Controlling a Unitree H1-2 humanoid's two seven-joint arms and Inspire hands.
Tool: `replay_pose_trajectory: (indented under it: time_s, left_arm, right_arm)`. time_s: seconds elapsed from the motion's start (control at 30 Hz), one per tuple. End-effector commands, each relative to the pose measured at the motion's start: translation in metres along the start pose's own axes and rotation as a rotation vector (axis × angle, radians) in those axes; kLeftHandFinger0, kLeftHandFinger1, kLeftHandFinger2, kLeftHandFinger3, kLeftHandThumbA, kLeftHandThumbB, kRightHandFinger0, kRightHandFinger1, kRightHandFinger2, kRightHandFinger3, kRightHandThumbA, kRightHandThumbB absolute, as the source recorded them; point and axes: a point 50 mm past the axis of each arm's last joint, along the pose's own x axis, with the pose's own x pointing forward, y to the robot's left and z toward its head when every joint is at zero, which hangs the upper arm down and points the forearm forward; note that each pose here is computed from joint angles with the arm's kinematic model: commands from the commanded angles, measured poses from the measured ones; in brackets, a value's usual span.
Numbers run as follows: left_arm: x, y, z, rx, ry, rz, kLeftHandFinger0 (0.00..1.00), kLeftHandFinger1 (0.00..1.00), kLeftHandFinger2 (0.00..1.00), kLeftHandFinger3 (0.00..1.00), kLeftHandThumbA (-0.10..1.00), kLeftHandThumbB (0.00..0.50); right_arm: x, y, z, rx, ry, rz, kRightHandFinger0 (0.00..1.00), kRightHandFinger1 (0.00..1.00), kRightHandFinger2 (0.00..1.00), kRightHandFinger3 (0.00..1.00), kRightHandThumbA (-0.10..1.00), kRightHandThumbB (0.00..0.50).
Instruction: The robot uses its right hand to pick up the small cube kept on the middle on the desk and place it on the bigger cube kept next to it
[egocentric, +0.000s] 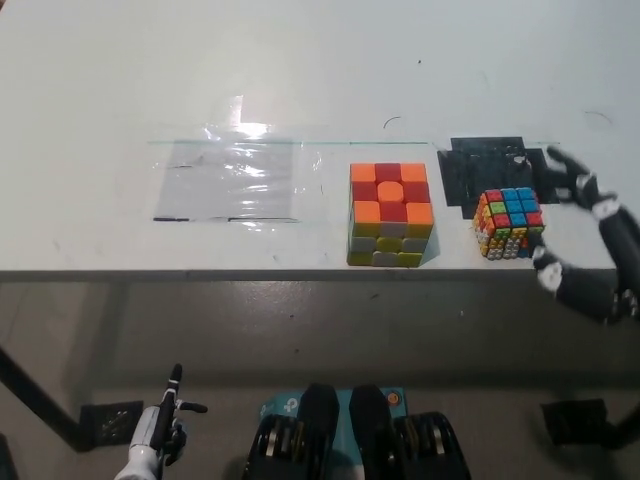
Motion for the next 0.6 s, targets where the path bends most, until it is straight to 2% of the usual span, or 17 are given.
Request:
replay_pose_trajectory:
  time_s: [0.0,0.1,0.13,0.23,0.27,0.3,0.37,0.43,0.47,0.57]
  left_arm:
    - [0.006,0.009,0.012,0.001,-0.055,0.033,0.0,0.0,0.0,0.0,1.0,0.5]
    - [0.006,0.01,0.012,0.009,-0.057,0.031,0.0,0.0,0.0,0.0,1.0,0.5]
    - [0.007,0.011,0.014,0.005,-0.059,0.034,0.0,0.0,0.03,0.0,1.0,0.5]
    - [0.008,0.01,0.015,-0.017,-0.06,0.027,0.0,0.0,0.0,0.0,1.0,0.5]
    - [0.008,0.01,0.015,-0.018,-0.06,0.027,0.0,0.0,0.0,0.0,1.0,0.5]
    - [0.009,0.01,0.018,-0.022,-0.064,0.026,0.0,0.0,0.0,0.0,1.0,0.5]
    - [0.01,0.011,0.02,0.008,-0.073,0.028,0.0,0.0,0.0,0.0,1.0,0.5]
    - [0.012,0.011,0.022,-0.002,-0.072,0.023,0.0,0.0,0.0,0.0,1.0,0.5]
    - [0.013,0.01,0.024,-0.004,-0.075,0.02,0.0,0.0,0.0,0.0,1.0,0.5]
    - [0.014,0.01,0.026,0.007,-0.079,0.023,0.0,0.0,0.0,0.0,1.0,0.5]
  right_arm:
    - [0.022,-0.01,0.002,-0.145,-0.055,0.004,0.88,0.96,0.9,1.0,0.56,0.219]
    - [0.032,-0.01,-0.001,-0.192,-0.063,0.022,0.94,1.0,0.98,1.0,0.59,0.231]
    - [0.034,-0.01,-0.001,-0.203,-0.06,0.034,0.97,1.0,1.0,1.0,0.6,0.237]
    - [0.04,-0.007,-0.006,-0.245,-0.05,0.089,1.0,1.0,1.0,1.0,0.66,0.283]
    - [0.04,-0.007,-0.007,-0.247,-0.05,0.091,1.0,1.0,1.0,1.0,0.67,0.284]
    - [0.045,-0.005,-0.01,-0.278,-0.018,0.116,1.0,1.0,1.0,1.0,0.74,0.325]
    - [0.05,-0.002,-0.014,-0.274,-0.01,0.117,1.0,1.0,1.0,1.0,0.73,0.37]
    - [0.056,0.005,-0.02,-0.25,0.009,0.12,1.0,1.0,1.0,1.0,0.73,0.436]
    - [0.058,0.005,-0.02,-0.25,0.011,0.118,1.0,1.0,1.0,1.0,0.73,0.442]
    - [0.064,0.015,-0.025,-0.252,0.029,0.116,1.0,1.0,1.0,1.0,0.77,0.5]
